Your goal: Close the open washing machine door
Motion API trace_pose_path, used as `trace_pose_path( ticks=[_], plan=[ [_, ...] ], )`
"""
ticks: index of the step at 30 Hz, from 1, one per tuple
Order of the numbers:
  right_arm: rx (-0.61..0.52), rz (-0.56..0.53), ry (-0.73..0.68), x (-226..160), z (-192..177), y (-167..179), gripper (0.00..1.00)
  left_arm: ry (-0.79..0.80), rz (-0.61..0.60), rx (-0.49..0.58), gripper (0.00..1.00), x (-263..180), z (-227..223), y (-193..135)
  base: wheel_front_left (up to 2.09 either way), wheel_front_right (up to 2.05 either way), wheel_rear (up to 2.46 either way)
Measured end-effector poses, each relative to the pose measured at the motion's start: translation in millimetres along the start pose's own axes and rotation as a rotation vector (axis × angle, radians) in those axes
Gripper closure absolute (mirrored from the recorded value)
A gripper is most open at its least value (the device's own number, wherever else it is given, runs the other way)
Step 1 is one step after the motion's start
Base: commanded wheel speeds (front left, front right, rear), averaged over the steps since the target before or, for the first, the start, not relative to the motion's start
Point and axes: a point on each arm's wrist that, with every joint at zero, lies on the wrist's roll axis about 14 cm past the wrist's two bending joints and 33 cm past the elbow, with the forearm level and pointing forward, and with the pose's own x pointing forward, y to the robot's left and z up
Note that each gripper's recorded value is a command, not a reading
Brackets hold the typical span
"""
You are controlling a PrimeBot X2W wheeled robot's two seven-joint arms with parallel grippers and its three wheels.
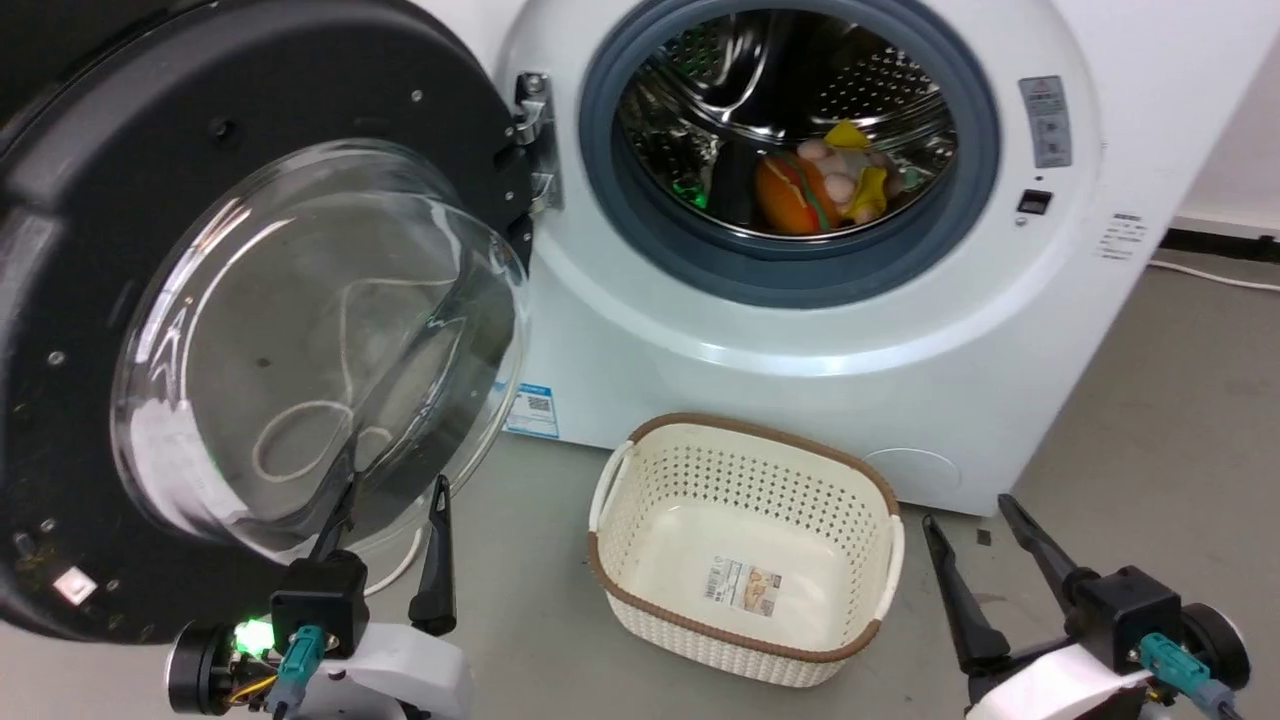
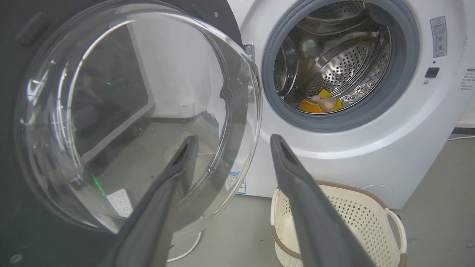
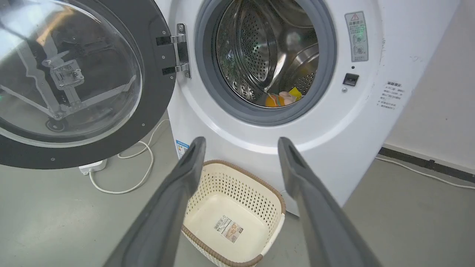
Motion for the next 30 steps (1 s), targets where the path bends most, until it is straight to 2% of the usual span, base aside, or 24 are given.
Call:
trace_pose_path(
  ticks=[10,27,28,29,30],
  plan=[
    [0.002,0.115,-0.014,14.7,-0.4,35.1,0.0,-0.026,0.089,0.008,0.0,-11.8,5.1,22.2,-0.03,-0.03,-0.03],
    [0.008,0.226,-0.04,23.4,1.0,68.9,0.0,-0.074,0.199,0.005,0.0,-31.5,15.5,53.1,-0.01,-0.01,-0.01],
    [0.008,0.23,-0.042,23.9,1.3,70.3,0.0,-0.077,0.206,0.006,0.09,-32.7,16.5,55.3,0.0,0.0,0.0],
    [0.008,0.234,-0.043,24.4,1.3,71.4,0.0,-0.08,0.212,0.007,0.63,-33.7,17.5,57.1,0.0,0.0,0.0],
    [0.009,0.238,-0.045,24.9,1.6,72.6,0.0,-0.085,0.22,0.004,1.0,-34.8,18.9,59.5,0.0,0.0,0.0]
  ],
)
